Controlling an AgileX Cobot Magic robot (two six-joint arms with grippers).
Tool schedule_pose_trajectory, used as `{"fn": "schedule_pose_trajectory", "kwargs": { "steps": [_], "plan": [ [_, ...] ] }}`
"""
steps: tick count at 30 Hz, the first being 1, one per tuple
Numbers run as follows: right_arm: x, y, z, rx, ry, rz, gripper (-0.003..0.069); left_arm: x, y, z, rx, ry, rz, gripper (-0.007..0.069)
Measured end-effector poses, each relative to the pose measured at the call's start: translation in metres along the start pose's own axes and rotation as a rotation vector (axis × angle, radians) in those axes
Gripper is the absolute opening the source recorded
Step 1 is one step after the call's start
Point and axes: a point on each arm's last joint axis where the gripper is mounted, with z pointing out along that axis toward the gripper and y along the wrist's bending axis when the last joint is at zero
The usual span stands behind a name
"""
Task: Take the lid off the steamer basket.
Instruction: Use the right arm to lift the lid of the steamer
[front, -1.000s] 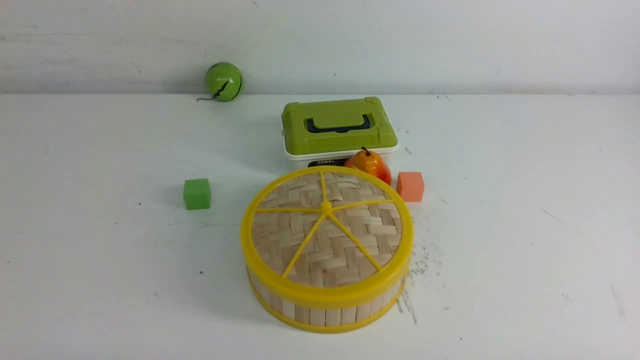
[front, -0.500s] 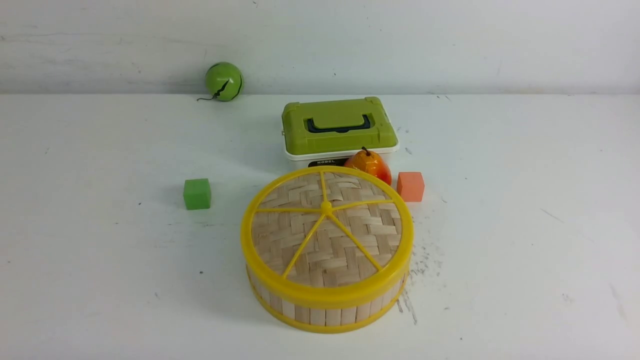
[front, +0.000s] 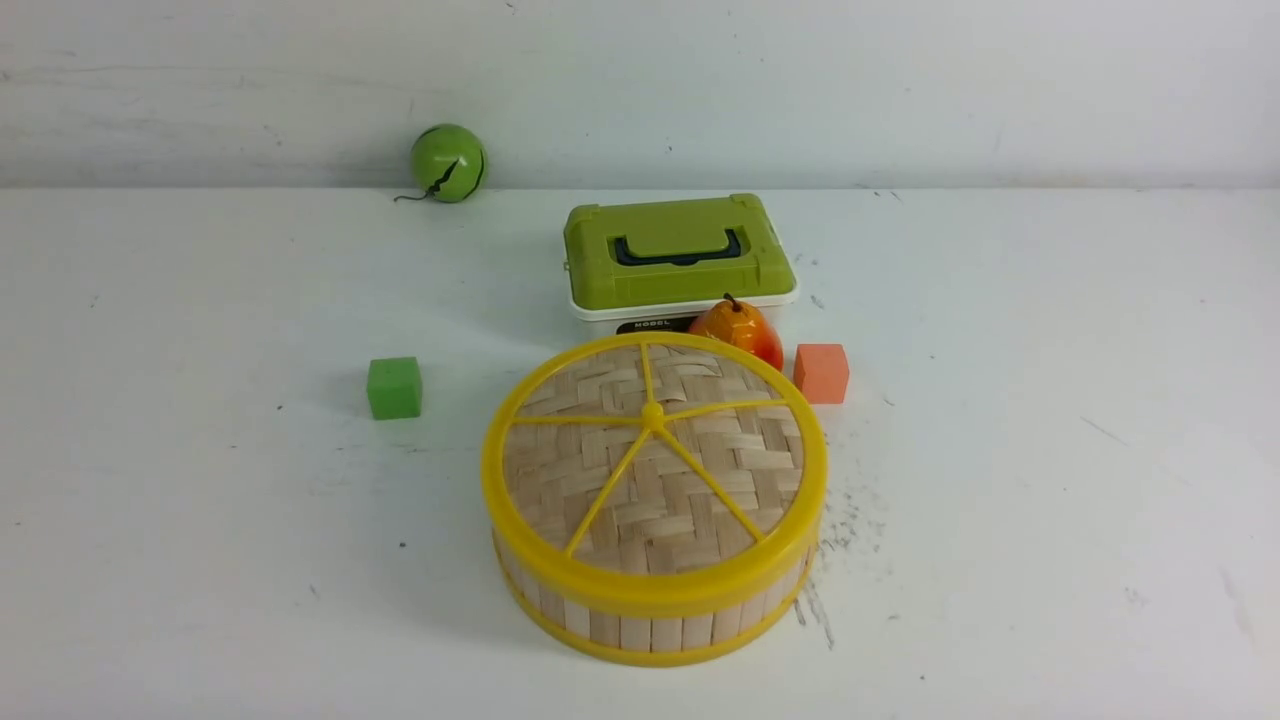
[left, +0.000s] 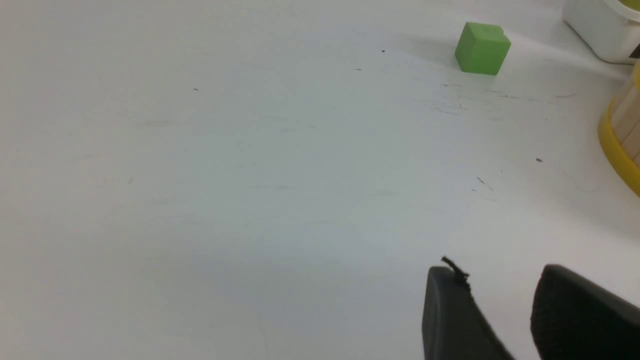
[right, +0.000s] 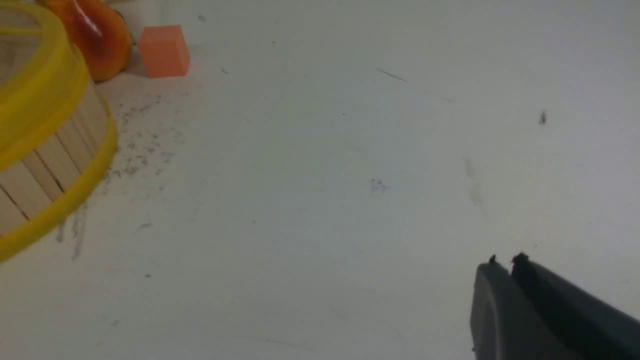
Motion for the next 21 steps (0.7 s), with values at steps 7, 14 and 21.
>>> {"fn": "schedule_pose_trajectory", "kwargs": {
  "steps": [7, 14, 21],
  "plan": [
    [0.001, 0.02, -0.001, -0.212, 0.089, 0.851, 0.005, 0.0, 0.0, 0.0, 0.0, 0.0, 0.0, 0.0239],
    [-0.007, 0.019, -0.002, -0.24, 0.004, 0.883, 0.0056, 0.0, 0.0, 0.0, 0.0, 0.0, 0.0, 0.0239],
    [-0.033, 0.031, -0.015, -0.286, -0.03, 0.528, 0.0059, 0.0, 0.0, 0.0, 0.0, 0.001, 0.0, 0.0239]
  ]
}}
